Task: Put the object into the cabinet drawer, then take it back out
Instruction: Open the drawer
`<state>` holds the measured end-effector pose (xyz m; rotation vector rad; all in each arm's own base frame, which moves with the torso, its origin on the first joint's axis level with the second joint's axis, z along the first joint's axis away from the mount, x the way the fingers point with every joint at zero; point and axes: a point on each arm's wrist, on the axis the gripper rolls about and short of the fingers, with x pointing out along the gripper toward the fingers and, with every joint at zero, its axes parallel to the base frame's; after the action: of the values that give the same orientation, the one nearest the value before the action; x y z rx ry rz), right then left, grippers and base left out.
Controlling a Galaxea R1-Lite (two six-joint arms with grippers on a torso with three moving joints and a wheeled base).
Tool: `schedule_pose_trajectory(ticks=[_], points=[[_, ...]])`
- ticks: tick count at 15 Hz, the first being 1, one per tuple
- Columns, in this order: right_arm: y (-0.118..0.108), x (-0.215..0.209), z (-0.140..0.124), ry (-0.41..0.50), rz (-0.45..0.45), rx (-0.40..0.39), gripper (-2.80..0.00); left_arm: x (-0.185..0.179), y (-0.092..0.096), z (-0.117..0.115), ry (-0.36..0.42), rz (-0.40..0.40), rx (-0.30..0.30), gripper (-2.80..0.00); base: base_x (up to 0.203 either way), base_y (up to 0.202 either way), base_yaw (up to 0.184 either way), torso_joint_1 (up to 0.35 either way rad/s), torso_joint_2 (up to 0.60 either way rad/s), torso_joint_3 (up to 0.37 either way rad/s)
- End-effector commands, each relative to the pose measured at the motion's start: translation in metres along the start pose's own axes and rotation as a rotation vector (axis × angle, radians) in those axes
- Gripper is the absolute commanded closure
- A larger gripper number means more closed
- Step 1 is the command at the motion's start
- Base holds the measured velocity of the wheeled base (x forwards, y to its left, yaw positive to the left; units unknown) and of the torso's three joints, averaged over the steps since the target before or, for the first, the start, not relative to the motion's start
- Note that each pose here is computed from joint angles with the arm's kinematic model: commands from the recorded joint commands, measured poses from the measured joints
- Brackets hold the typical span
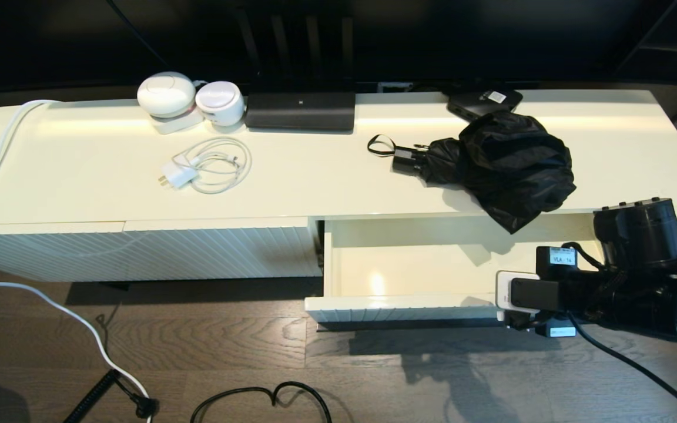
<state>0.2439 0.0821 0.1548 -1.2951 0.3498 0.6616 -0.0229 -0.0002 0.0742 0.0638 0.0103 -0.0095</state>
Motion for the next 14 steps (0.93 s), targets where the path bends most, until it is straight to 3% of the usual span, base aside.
schedule_pose_trajectory(ticks=[1,8,14], points=[[0.009,-0.002,-0.001,0.003,0.029,-0.012,0.00,0.000,0.000,0.000,0.002,0.000,0.001,-2.80,0.000,0.000,0.000,0.000,0.00,0.000],[0.038,-0.010,-0.001,-0.003,0.105,-0.038,0.00,0.000,0.000,0.000,0.000,0.000,0.001,-2.80,0.000,0.000,0.000,0.000,0.00,0.000],[0.049,-0.019,-0.005,-0.001,0.125,-0.041,0.00,0.000,0.000,0.000,0.000,0.000,0.001,-2.80,0.000,0.000,0.000,0.000,0.00,0.000]])
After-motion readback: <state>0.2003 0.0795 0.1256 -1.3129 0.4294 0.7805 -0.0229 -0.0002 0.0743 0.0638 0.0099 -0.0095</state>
